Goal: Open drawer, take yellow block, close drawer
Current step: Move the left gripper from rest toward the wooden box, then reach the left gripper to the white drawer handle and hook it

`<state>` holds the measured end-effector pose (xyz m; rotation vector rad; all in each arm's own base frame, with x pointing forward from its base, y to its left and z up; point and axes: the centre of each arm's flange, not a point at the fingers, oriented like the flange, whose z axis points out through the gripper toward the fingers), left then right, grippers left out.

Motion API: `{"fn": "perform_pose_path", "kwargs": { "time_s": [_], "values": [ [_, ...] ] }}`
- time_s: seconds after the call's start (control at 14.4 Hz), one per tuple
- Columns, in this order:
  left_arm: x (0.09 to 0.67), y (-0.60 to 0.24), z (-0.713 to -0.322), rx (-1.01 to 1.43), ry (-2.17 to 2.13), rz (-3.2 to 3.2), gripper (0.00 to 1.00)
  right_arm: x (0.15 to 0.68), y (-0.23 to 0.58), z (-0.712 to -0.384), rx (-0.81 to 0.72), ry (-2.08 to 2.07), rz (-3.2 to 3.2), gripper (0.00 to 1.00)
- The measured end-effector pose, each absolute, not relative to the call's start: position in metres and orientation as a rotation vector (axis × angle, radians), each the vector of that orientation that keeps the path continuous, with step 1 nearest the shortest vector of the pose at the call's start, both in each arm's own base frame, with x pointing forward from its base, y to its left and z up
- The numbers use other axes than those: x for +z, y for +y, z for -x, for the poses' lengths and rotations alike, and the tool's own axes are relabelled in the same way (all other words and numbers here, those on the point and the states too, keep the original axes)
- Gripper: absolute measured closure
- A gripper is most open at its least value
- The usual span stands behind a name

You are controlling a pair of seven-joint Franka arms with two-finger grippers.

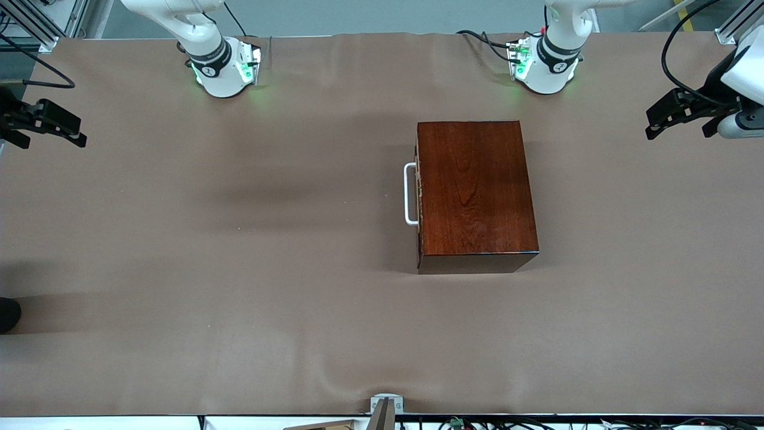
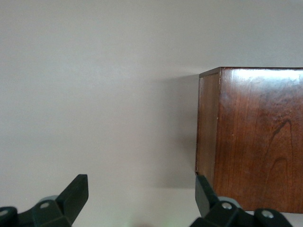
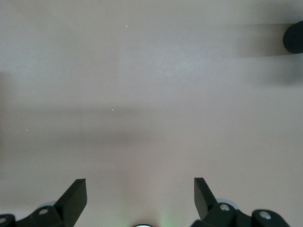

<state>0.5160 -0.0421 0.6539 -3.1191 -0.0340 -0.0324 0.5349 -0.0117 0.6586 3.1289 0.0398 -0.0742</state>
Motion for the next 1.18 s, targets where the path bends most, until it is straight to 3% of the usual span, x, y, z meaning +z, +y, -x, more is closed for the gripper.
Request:
{"fn": "perform_pose_path", "kwargs": {
  "time_s": [0.55, 1.18],
  "values": [
    [0.664, -0.058, -0.517, -0.067, 0.014, 3.12, 0.0, 0.658, -0.012, -0.535, -0.076, 0.04, -3.129, 0.0],
    [0.599, -0.286, -0.524, 0.078, 0.131, 3.145, 0.0, 0.658, -0.013, -0.535, -0.078, 0.036, -3.129, 0.0]
  ]
}}
